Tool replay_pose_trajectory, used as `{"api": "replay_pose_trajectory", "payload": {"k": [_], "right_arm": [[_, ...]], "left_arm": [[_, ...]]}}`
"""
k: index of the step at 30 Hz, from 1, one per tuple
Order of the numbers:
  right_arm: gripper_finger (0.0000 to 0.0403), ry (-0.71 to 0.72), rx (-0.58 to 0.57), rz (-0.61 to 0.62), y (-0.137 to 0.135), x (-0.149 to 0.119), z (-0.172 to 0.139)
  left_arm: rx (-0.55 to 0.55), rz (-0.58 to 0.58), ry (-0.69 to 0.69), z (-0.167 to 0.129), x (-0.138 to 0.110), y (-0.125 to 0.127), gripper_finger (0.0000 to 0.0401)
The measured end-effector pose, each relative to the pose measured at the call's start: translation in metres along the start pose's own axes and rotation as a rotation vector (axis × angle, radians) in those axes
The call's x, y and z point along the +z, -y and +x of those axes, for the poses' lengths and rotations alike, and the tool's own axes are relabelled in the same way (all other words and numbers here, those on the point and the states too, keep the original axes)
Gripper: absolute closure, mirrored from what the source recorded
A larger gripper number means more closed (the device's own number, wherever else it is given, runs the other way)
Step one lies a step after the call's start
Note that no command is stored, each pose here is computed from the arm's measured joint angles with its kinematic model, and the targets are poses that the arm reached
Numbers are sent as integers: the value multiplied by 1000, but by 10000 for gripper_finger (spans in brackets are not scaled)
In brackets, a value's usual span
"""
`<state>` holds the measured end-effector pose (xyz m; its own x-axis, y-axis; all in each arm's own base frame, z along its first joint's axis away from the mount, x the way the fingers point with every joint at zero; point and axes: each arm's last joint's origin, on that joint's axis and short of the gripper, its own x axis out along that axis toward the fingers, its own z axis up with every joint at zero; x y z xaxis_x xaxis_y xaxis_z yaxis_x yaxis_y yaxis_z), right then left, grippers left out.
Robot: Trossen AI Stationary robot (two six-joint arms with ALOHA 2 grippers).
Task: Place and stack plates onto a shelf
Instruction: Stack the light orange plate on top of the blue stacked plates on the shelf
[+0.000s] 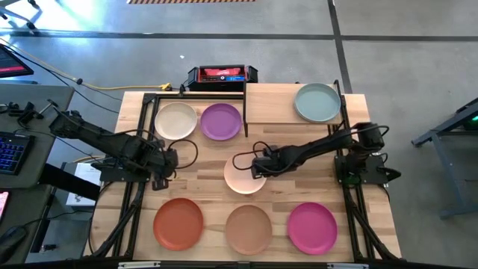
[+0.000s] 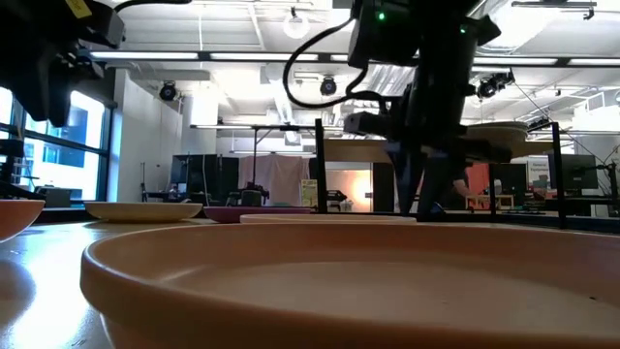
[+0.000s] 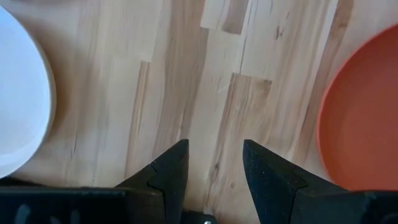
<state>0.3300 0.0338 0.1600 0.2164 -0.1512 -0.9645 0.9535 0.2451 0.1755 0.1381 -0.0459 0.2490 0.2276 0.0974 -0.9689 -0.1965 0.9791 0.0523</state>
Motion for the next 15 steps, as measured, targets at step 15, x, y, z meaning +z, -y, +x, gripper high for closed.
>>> {"api": "replay_pose_trajectory", "payload": {"k": [15], "right_arm": [[328, -31, -19, 0, -3, -4, 19]], "left_arm": [[9, -3, 27, 0, 2, 0, 261]]}}
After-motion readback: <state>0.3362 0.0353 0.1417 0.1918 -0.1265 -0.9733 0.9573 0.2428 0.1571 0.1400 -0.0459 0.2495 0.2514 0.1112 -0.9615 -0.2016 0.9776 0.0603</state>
